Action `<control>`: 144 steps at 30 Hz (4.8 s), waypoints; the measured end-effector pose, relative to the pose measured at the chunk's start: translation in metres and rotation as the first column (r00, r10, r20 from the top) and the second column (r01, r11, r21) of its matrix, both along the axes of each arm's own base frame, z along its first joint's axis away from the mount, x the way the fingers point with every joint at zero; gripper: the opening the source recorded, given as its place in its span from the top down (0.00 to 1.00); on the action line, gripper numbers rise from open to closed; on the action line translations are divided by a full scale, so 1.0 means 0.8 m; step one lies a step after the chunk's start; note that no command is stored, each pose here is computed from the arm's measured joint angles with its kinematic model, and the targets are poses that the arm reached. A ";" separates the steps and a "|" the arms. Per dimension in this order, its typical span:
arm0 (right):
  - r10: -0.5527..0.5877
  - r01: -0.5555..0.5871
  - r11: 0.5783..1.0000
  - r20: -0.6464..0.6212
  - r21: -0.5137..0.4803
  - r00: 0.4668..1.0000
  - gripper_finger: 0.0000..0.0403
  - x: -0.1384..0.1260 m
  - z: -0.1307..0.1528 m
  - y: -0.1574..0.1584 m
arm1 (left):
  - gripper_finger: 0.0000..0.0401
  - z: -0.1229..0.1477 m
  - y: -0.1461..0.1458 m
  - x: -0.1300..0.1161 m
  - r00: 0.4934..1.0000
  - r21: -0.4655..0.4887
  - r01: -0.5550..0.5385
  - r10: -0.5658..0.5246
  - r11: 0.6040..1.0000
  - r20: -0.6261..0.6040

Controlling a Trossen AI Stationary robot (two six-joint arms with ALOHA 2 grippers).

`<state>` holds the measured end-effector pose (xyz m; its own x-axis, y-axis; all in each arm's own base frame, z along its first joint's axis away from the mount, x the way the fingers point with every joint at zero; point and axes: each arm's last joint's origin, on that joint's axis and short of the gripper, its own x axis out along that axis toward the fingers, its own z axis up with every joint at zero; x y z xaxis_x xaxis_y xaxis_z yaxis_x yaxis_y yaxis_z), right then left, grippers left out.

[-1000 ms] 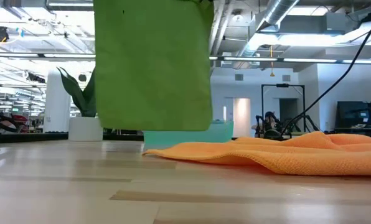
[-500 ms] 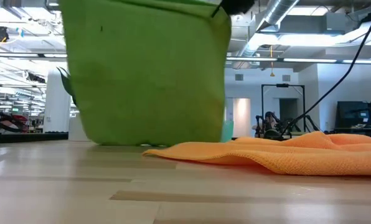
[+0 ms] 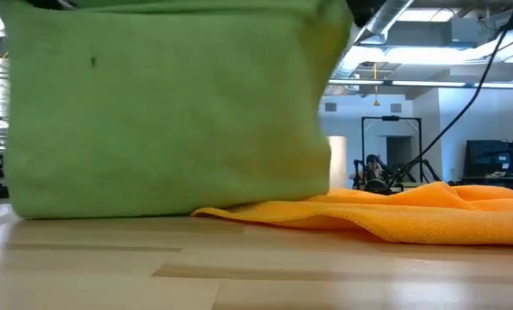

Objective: Roll microfiber towels into tight, uniform cylinder then place into a basket
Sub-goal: Fold the green towel

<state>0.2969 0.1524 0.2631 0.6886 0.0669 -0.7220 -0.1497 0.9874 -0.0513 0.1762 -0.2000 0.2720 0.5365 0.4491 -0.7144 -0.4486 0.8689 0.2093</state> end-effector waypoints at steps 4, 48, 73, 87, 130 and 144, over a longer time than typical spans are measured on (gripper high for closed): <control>0.031 -0.031 0.999 -0.018 0.020 0.999 0.95 0.001 -0.012 0.020 | 1.00 -0.017 -0.028 0.002 1.000 -0.065 -0.006 0.007 0.998 0.011; -0.146 0.085 0.981 -0.382 -0.173 0.913 0.95 0.034 -0.084 -0.074 | 1.00 -0.073 -0.006 0.084 0.971 -0.109 -0.236 0.238 0.966 0.005; 0.054 -0.098 0.987 -0.311 -0.129 0.949 0.95 0.019 -0.041 0.011 | 1.00 -0.011 -0.065 0.072 0.975 -0.289 -0.223 0.218 0.931 -0.051; -0.131 0.063 0.969 -0.284 -0.239 0.950 0.95 0.034 -0.047 -0.028 | 1.00 -0.072 -0.006 0.086 0.927 -0.094 -0.362 0.347 0.928 -0.142; -0.093 0.075 0.995 -0.293 -0.073 0.952 0.95 0.007 -0.017 0.037 | 1.00 0.001 -0.040 0.081 0.960 -0.179 -0.210 0.167 0.961 -0.226; -0.260 0.235 0.965 -0.318 -0.115 0.912 0.95 0.028 -0.054 -0.023 | 1.00 -0.044 -0.005 0.091 0.924 -0.075 -0.311 0.282 0.948 -0.259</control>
<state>0.3192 0.1341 0.2199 0.4000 -0.1361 -0.9064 0.0786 0.9904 -0.1140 0.2494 -0.2038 0.2368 0.1959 0.4699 -0.8607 -0.6374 0.7280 0.2524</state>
